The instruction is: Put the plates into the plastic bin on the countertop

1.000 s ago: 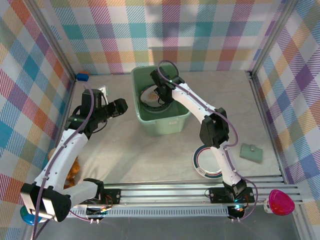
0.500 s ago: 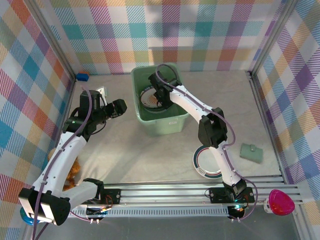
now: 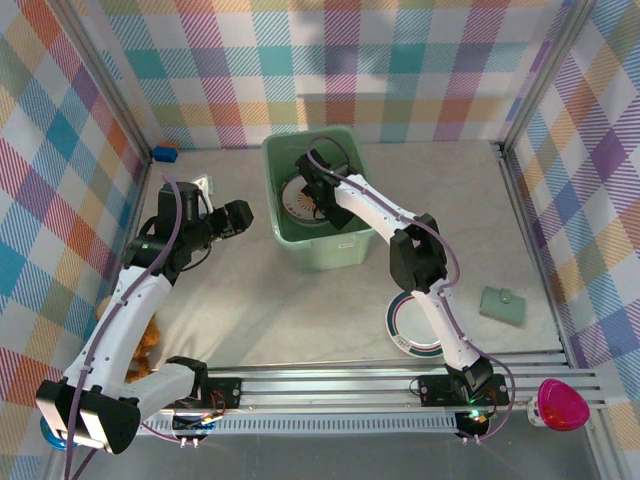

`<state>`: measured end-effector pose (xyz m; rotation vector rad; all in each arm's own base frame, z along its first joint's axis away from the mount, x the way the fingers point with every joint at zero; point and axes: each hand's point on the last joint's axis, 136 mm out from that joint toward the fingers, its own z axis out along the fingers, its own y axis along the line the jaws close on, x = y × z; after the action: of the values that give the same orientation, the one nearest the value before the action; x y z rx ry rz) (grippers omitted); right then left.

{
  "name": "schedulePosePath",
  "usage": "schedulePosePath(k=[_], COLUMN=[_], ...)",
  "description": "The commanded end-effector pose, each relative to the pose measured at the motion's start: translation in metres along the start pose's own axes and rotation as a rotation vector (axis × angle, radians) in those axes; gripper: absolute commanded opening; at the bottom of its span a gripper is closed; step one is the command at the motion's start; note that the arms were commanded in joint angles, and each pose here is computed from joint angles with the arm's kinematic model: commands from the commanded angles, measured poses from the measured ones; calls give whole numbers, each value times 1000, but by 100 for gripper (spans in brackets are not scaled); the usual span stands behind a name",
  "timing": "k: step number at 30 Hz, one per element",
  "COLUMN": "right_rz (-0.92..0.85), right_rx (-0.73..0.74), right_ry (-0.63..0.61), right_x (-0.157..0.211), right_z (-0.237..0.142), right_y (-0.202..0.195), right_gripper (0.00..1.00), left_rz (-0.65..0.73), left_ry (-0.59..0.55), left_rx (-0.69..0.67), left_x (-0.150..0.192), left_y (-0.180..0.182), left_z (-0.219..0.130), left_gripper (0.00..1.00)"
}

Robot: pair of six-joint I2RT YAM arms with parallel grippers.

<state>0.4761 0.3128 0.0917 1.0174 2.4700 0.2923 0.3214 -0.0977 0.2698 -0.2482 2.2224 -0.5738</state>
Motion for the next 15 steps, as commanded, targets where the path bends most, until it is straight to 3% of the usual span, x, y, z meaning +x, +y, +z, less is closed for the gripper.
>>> schedulePosePath(k=[1, 7, 15], right_rz=[-23, -49, -27], right_rx=[-71, -145, -115], right_ry=[-35, -53, -52], right_x=[-8, -13, -17], right_z=[-7, -11, -3], right_y=[21, 39, 34], right_gripper=[99, 99, 99], left_rz=[6, 2, -6], left_ry=[12, 15, 26], left_rx=[-1, 3, 6], left_x=[4, 5, 7], left_y=[3, 3, 3], left_z=[-5, -5, -3], left_gripper=[72, 72, 72])
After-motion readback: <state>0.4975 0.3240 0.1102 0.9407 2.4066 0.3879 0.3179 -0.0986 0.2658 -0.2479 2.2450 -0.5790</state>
